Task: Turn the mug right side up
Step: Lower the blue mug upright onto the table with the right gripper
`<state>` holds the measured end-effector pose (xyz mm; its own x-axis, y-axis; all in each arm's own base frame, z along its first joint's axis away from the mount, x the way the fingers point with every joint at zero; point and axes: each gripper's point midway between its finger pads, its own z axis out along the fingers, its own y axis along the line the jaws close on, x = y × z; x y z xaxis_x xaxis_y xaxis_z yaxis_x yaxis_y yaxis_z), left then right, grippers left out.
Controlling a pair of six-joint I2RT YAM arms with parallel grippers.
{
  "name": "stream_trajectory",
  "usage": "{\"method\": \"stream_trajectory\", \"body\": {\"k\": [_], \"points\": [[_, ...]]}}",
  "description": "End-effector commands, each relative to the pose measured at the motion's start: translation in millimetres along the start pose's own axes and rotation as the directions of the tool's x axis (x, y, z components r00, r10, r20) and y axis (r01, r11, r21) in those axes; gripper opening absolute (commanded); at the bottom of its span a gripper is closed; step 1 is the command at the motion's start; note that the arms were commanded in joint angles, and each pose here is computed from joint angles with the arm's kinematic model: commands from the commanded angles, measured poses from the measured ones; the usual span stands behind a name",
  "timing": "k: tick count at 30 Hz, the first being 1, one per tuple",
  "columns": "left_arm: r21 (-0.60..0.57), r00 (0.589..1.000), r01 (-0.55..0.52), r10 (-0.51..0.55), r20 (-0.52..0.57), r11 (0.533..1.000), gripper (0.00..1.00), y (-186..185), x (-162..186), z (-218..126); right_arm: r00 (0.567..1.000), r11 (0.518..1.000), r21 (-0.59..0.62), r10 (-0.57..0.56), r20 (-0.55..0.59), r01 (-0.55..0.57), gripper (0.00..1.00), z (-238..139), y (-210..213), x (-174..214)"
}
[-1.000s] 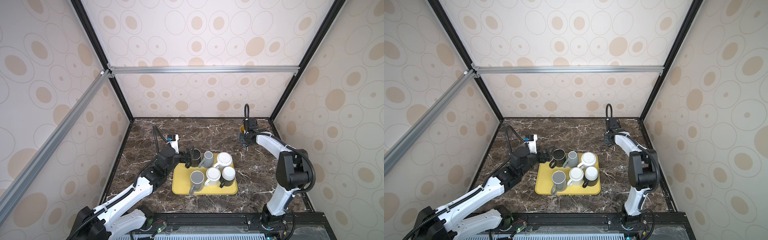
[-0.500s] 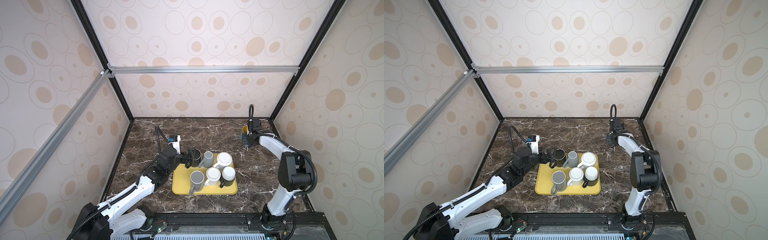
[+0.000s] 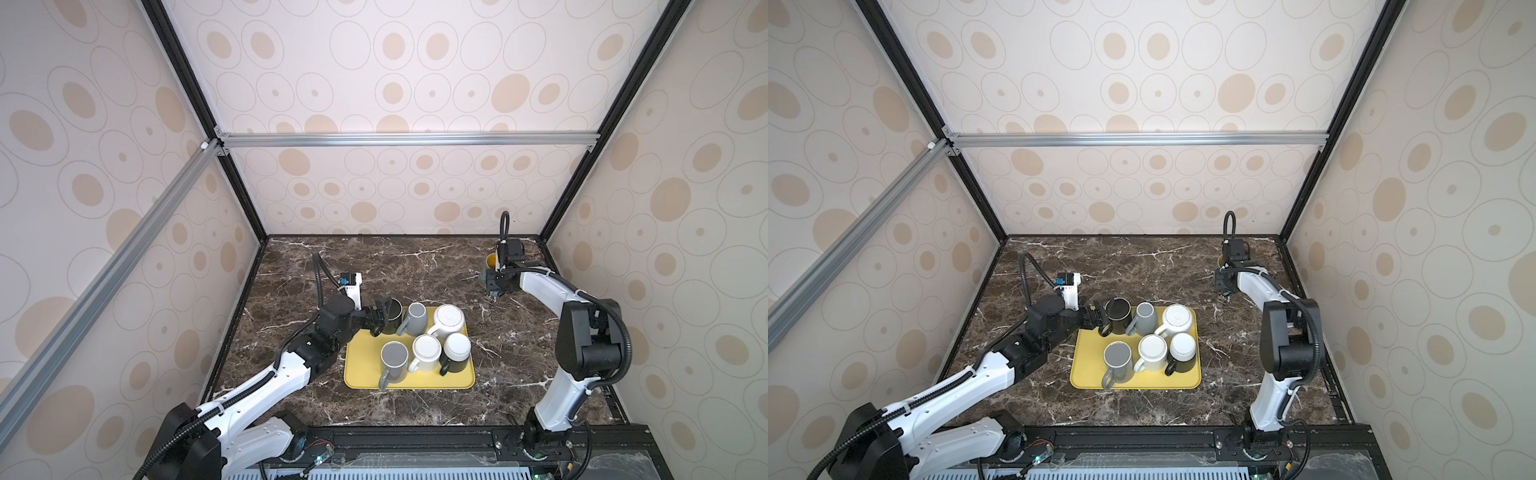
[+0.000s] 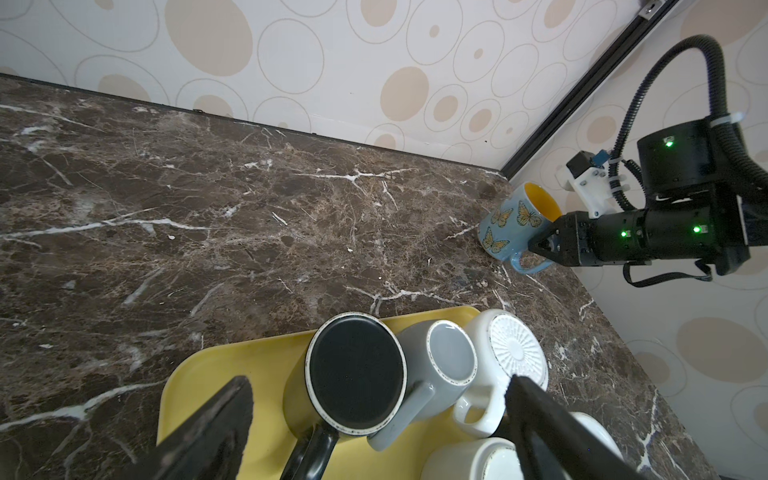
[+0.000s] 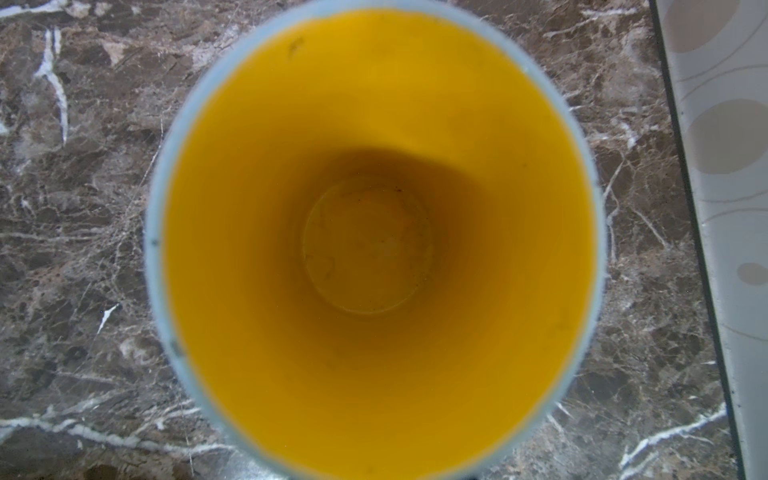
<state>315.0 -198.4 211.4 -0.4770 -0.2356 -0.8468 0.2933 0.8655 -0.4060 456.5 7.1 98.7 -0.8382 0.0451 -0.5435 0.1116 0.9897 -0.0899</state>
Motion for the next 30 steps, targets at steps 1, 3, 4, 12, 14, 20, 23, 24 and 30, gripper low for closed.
{"method": "stream_trajectory", "body": {"k": [1,3,4,12,14,20,23,24,30], "points": [[0.005,1.0,0.008,-0.008,0.015,1.0,0.95,0.0,-3.0,-0.7,0.996,1.0,0.016,-0.001,0.089,-0.001,0.0,-5.5,-2.8,-25.3],[0.005,1.0,0.008,-0.008,0.016,1.0,0.95,0.4,-2.5,-0.3,0.996,1.0,0.027,-0.001,0.084,-0.002,0.0,-4.1,-4.9,-23.7],[0.002,1.0,0.007,-0.007,0.014,1.0,0.95,1.0,-2.3,0.0,0.997,1.0,0.026,-0.003,0.077,0.001,0.0,-2.7,-4.2,-21.8],[-0.002,1.0,0.005,-0.005,0.009,1.0,0.95,2.6,0.7,-0.4,0.999,0.999,0.04,-0.005,0.048,0.003,0.0,-0.5,-6.5,-15.3],[-0.004,1.0,0.006,-0.006,0.011,1.0,0.95,3.2,0.5,-0.7,0.999,0.999,0.043,0.001,0.045,-0.003,0.01,-0.2,-7.5,-13.1],[-0.006,1.0,0.008,-0.008,0.009,1.0,0.96,4.5,2.3,-1.6,0.999,0.999,0.039,0.012,0.033,-0.013,0.17,-0.2,-7.4,-4.2],[-0.007,1.0,0.007,-0.007,0.007,1.0,0.96,5.0,3.5,-1.8,0.999,0.999,0.036,0.019,0.028,-0.02,0.28,-0.8,-7.1,-1.1],[-0.008,1.0,0.007,-0.007,0.005,1.0,0.96,5.3,4.2,-1.8,0.999,0.999,0.035,0.021,0.028,-0.022,0.32,-1.6,-7.1,-0.7],[-0.009,1.0,0.009,-0.009,0.013,1.0,0.97,6.2,3.1,-5.1,0.998,0.998,0.046,0.037,0.041,-0.039,0.45,-13.3,-11.6,-1.8]]}}
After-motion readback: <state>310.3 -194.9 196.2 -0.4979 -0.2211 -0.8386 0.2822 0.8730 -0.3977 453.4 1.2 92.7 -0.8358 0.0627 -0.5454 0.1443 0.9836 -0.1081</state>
